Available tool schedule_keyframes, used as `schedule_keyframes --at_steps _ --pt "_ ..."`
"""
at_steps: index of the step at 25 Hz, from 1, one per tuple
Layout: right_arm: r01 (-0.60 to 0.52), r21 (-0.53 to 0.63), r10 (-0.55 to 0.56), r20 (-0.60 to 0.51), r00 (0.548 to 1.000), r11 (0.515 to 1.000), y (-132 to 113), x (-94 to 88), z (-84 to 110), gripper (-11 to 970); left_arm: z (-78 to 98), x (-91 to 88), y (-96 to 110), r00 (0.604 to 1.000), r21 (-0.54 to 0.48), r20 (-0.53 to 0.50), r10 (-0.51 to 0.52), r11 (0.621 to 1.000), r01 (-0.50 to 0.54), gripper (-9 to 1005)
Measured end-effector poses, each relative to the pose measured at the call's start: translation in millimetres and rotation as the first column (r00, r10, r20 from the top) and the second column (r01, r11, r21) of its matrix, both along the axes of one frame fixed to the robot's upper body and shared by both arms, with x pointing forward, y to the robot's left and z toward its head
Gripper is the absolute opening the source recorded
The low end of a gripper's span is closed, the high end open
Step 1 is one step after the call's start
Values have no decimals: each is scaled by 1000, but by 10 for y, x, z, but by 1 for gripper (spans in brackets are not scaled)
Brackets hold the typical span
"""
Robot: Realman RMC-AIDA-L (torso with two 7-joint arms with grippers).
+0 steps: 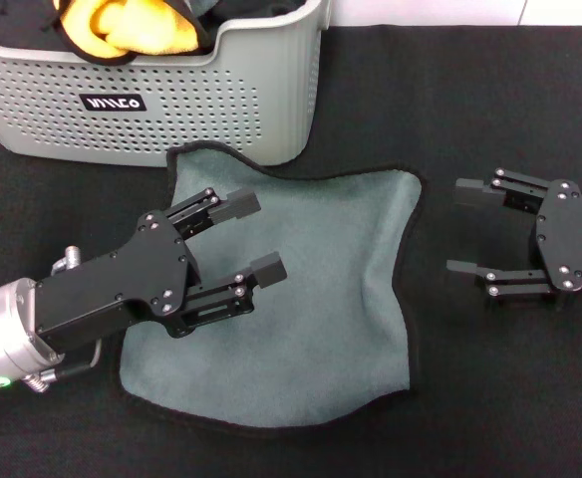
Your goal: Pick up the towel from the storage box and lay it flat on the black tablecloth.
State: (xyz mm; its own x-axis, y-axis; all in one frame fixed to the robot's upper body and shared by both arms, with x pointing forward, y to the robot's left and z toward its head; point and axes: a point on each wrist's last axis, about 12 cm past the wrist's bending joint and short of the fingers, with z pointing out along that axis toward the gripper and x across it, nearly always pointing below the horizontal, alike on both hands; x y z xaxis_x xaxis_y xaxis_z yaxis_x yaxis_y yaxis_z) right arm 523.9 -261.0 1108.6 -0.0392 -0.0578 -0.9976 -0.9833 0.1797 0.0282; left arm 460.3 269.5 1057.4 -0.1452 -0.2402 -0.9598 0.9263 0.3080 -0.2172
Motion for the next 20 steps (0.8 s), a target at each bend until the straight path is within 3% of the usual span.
schedule_keyframes --at_steps 20 --pt "-9 -5 9 4 1000 1000 22 16 12 888 9 18 -31 1000 5 1 -24 1000 24 799"
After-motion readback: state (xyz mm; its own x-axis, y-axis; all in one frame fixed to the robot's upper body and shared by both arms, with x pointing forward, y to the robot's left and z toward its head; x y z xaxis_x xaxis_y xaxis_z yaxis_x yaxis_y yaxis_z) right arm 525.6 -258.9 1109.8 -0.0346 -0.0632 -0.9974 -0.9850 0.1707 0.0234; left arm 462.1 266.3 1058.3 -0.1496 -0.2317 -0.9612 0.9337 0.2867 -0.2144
